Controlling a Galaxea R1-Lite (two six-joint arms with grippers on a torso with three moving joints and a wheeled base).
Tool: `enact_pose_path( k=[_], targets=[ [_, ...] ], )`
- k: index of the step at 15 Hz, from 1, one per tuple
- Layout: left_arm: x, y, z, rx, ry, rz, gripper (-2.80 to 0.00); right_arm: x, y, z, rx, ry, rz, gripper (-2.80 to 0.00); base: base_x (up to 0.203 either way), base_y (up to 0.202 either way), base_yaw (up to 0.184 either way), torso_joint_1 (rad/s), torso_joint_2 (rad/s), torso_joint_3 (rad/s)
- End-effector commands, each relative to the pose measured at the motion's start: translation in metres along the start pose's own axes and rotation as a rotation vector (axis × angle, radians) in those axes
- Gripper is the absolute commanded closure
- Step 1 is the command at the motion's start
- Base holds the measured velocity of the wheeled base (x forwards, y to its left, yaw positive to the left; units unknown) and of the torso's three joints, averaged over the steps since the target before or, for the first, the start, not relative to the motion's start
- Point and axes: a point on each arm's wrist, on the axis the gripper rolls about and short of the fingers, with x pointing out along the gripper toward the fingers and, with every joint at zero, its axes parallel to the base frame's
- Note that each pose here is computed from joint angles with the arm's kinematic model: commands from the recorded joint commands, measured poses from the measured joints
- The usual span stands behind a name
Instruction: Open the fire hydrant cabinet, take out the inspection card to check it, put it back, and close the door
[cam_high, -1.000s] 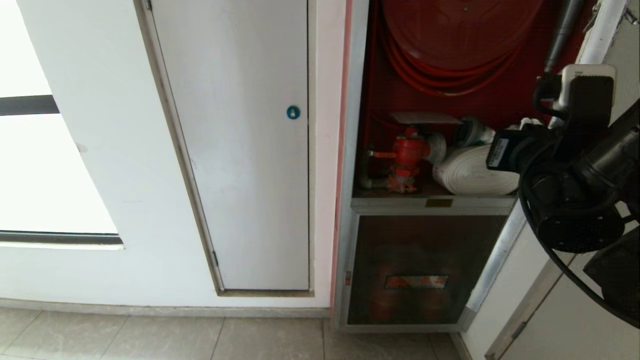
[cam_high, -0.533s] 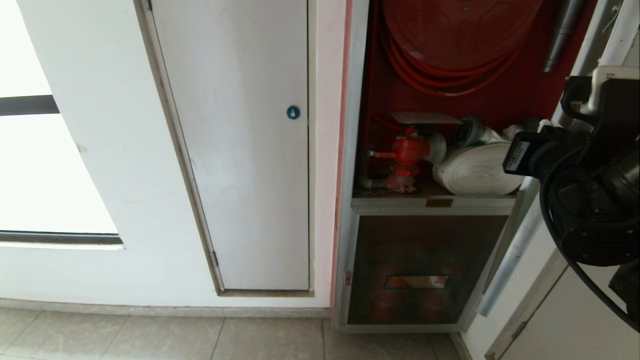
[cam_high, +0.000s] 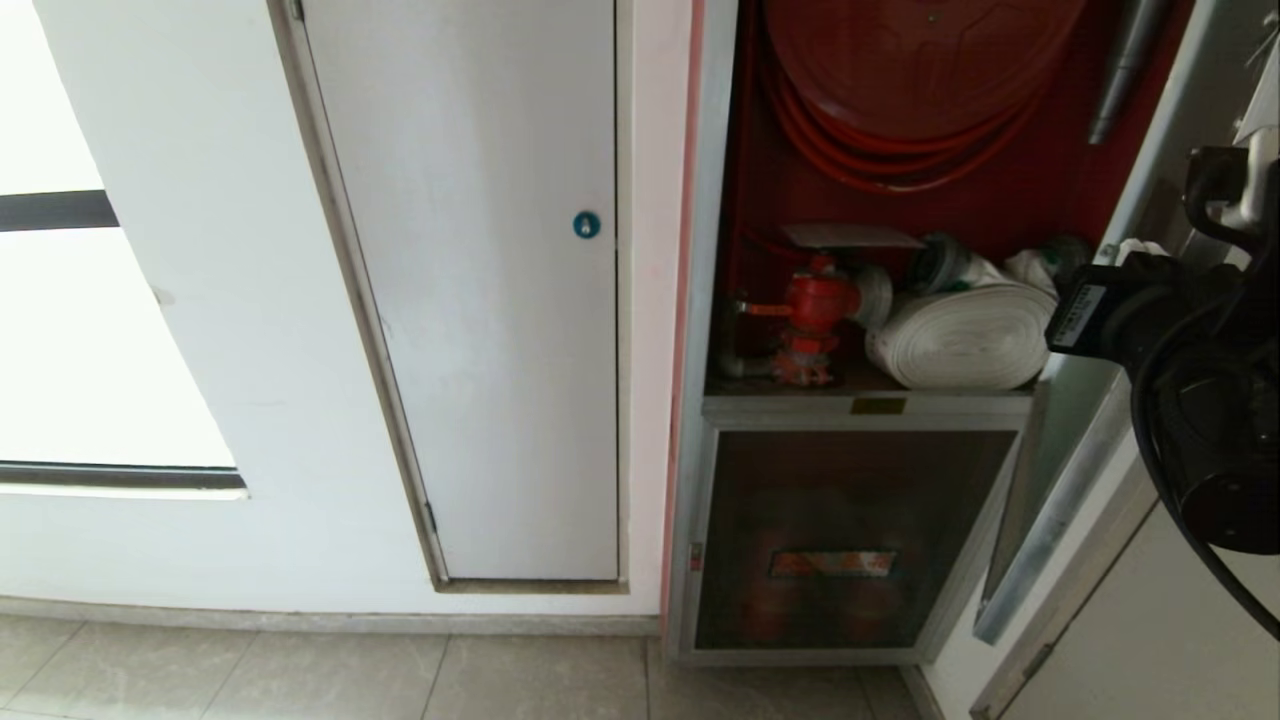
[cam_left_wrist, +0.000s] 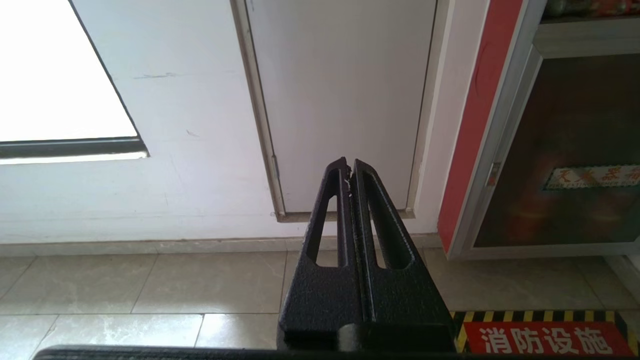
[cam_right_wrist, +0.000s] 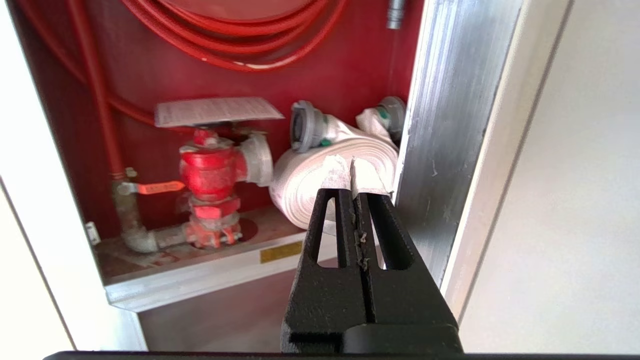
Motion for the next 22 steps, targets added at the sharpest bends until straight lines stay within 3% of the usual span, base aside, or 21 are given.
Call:
enact_pose_path(
  k=[1,22],
  targets=[
    [0.001,0.0,-0.002,0.0,0.007,0.0,0.0,-0.002,-0.006,0.004,0.011,-0.01,-0.011,0.0,0.0,0.0,0.0,0.0,0.0,0.0],
    [0.001,0.0,-0.002,0.0,0.006,0.0,0.0,-0.014,-0.07,0.003,-0.035,-0.016,-0.145,0.0,0.0,0.0,0.0,0.0,0.0,0.0]
  ],
)
